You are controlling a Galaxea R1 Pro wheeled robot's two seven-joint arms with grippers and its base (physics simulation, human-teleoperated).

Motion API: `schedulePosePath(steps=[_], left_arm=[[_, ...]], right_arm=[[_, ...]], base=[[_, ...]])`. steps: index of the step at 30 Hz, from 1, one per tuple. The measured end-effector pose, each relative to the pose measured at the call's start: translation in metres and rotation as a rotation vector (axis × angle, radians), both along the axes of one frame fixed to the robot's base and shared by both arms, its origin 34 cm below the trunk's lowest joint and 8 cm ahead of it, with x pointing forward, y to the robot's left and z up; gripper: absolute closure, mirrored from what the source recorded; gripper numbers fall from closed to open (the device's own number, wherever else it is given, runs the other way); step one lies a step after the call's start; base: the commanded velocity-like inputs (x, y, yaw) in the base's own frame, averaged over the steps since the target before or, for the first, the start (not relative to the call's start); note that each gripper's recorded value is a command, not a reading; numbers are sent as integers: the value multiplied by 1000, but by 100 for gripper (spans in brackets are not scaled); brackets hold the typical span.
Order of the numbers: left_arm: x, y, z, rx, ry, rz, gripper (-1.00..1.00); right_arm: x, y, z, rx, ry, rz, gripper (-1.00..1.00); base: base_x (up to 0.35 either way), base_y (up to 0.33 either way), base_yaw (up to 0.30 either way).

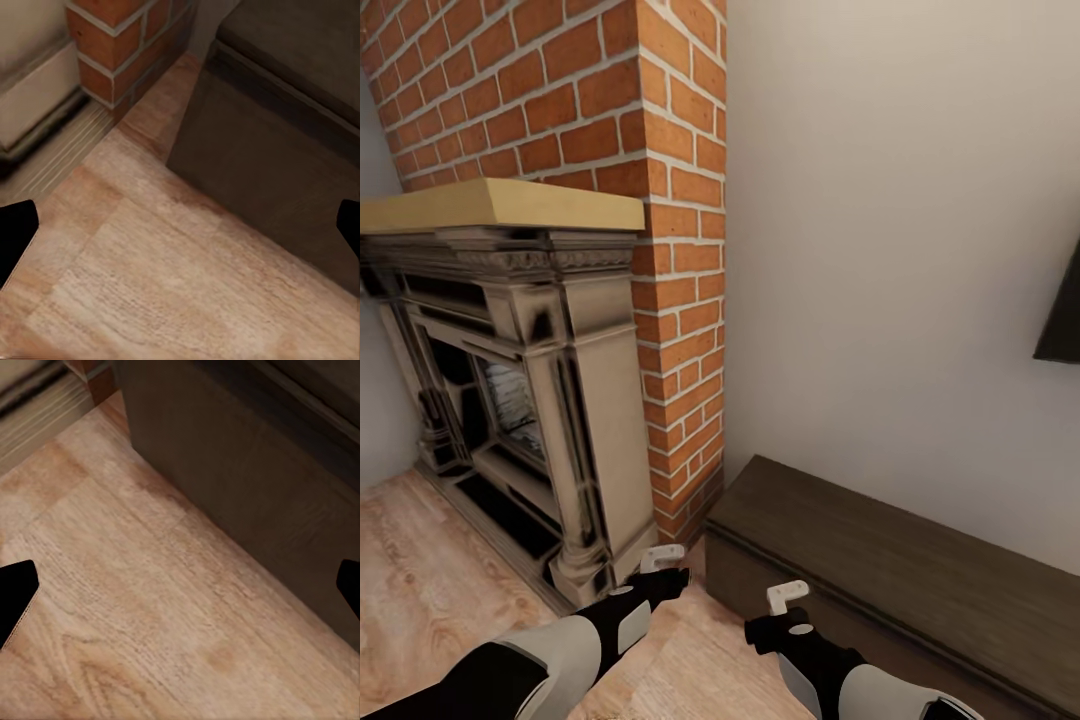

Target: Place each of the two pumpkins and all three candles from the living room inside a cabinet in the living room (use any cabinet), then make sure every cabinet is closed, and position the cauldron so it is next to a table in the living room.

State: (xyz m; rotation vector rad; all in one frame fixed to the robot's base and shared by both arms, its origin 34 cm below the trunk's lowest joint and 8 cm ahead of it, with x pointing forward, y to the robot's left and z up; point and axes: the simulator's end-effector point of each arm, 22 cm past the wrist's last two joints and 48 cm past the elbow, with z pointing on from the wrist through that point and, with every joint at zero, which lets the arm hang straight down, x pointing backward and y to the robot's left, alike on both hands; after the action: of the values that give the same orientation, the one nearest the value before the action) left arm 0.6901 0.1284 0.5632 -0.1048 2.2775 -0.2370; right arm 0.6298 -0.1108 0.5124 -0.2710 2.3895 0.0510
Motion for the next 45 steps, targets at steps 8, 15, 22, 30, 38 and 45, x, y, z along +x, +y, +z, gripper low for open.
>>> schedulePosePath(steps=[8, 15, 22, 30, 38, 45], left_arm=[[0, 0, 0, 0, 0, 0, -100], [-4, -1, -4, -1, 6, -1, -100], [-6, -1, -5, -1, 7, 0, -100], [-5, 0, -1, 0, -1, 0, -100], [-4, 0, 4, 0, -8, 0, -100], [-3, -1, 6, -1, -13, 0, -100]], right_arm=[[0, 0, 0, 0, 0, 0, -100], [0, 0, 0, 0, 0, 0, -100], [0, 0, 1, -1, -3, 1, -100], [2, 0, 5, 0, -10, 0, -100], [3, 0, 9, 0, -18, 1, -100], [4, 0, 11, -1, -23, 1, -100]], base=[[0, 0, 290], [0, 0, 291], [0, 0, 276], [0, 0, 241], [0, 0, 237], [0, 0, 258]])
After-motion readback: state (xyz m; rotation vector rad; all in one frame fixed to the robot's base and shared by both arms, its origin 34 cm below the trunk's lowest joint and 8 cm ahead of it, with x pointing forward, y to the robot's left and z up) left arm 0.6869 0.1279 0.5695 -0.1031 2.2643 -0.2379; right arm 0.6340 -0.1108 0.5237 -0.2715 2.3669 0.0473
